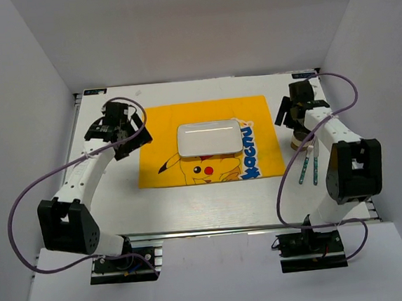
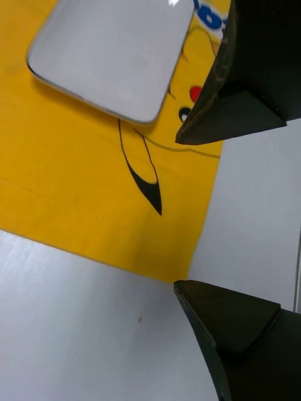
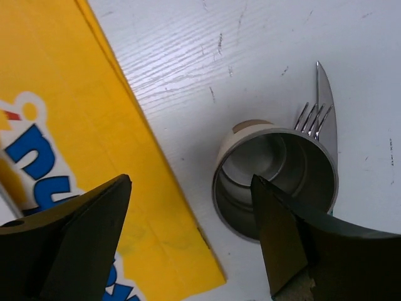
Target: Set the dinner table for one person
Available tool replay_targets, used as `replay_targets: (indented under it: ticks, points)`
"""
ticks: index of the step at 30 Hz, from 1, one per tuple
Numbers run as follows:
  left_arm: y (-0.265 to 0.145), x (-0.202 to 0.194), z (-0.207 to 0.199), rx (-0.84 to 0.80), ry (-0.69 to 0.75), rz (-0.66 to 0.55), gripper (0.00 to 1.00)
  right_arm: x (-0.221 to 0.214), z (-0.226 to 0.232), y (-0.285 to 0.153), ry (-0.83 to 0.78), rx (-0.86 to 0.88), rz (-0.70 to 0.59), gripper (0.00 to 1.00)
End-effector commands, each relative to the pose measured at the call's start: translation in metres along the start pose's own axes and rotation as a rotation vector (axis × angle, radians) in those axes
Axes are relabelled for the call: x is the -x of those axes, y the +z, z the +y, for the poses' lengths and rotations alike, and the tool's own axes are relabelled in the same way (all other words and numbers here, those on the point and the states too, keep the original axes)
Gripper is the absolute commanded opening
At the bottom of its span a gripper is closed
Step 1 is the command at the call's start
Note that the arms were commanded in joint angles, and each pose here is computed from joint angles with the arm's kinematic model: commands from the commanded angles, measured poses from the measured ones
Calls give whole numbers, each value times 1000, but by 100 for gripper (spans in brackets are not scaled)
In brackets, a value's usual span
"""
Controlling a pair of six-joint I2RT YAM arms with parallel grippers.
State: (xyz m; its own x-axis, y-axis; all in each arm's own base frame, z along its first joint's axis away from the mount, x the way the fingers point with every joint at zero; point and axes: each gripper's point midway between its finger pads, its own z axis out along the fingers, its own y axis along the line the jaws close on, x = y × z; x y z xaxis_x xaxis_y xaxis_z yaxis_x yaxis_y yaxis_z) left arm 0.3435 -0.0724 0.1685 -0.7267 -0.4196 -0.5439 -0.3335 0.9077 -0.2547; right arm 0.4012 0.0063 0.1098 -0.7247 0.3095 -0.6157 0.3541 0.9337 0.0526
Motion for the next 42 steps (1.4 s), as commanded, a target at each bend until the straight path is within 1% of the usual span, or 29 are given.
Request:
replay_targets:
  ticks: [1,3,4,6,7,8,9,10,11,12,14,15,16,17,18,19,20,21,22,23,24,25,26,28,29,31,37,40,42]
  points:
    - [7,-15,8,12,56,55,98,11,-3,13,1,-36,-9,79]
    - [7,-15,5,-6,65,53,98,3,-4,19,5,-35,4,76]
    - [7,-16,5,-10,68,56,98,0,-5,21,8,-40,5,70]
    - [5,-16,0,-43,75,46,98,-3,-9,28,9,-58,5,61]
    - [5,-17,0,-51,78,51,98,-4,-14,33,4,-89,12,49]
    - [5,-19,0,-56,85,55,98,-8,-17,33,-5,-118,26,42]
    - [5,-19,-1,-61,90,55,98,-3,-23,33,-10,-156,12,23]
    - [4,-20,-1,-64,91,57,98,0,-24,31,-11,-173,-1,10]
    - [3,-19,-1,-69,97,54,98,3,-21,27,-25,-176,-16,1]
    - [3,-19,-2,-74,100,52,98,10,-22,22,-38,-186,-42,0]
    - [1,-19,-3,-85,99,46,98,28,-6,13,-66,-155,-86,0]
    - [0,-18,-4,-89,95,36,98,28,5,14,-92,-126,-71,0]
    - [-5,-14,-2,-81,86,12,98,48,19,9,-117,-91,-100,0]
    - [-7,-11,1,-71,80,-7,98,52,33,7,-142,-63,-98,0]
    - [-10,-10,5,-53,72,-25,98,40,45,19,-182,-39,-26,0]
    - [-15,-3,10,-28,57,-67,98,64,61,13,-196,-5,-66,0]
    - [-16,-3,13,-17,54,-79,98,54,80,26,-239,8,-29,0]
    - [-19,-1,15,-16,53,-92,98,53,85,28,-259,8,-5,0]
    - [-21,1,15,-17,52,-109,98,77,102,20,-268,31,-55,0]
    - [-21,0,15,-21,53,-109,98,66,117,36,-310,22,-28,0]
    - [-21,0,15,-20,53,-108,98,65,122,40,-336,17,-11,0]
    - [-19,-3,14,-28,55,-94,98,90,139,31,-342,40,-70,0]
    - [-19,-4,13,-29,59,-88,98,82,144,50,-368,23,-42,0]
    - [-17,-5,11,-38,62,-74,98,98,163,46,-393,49,-85,0]
    - [-16,-6,11,-41,64,-70,98,93,169,55,-412,54,-78,0]
    - [-17,-6,9,-52,70,-70,98,100,175,57,-409,58,-122,0]
    - [-20,-5,6,-78,74,-87,98,86,181,73,-439,81,-99,0]
    - [-19,-7,4,-85,80,-72,98,82,183,78,-443,90,-91,0]
    - [-19,-7,4,-91,81,-74,98,82,186,79,-431,103,-99,3]
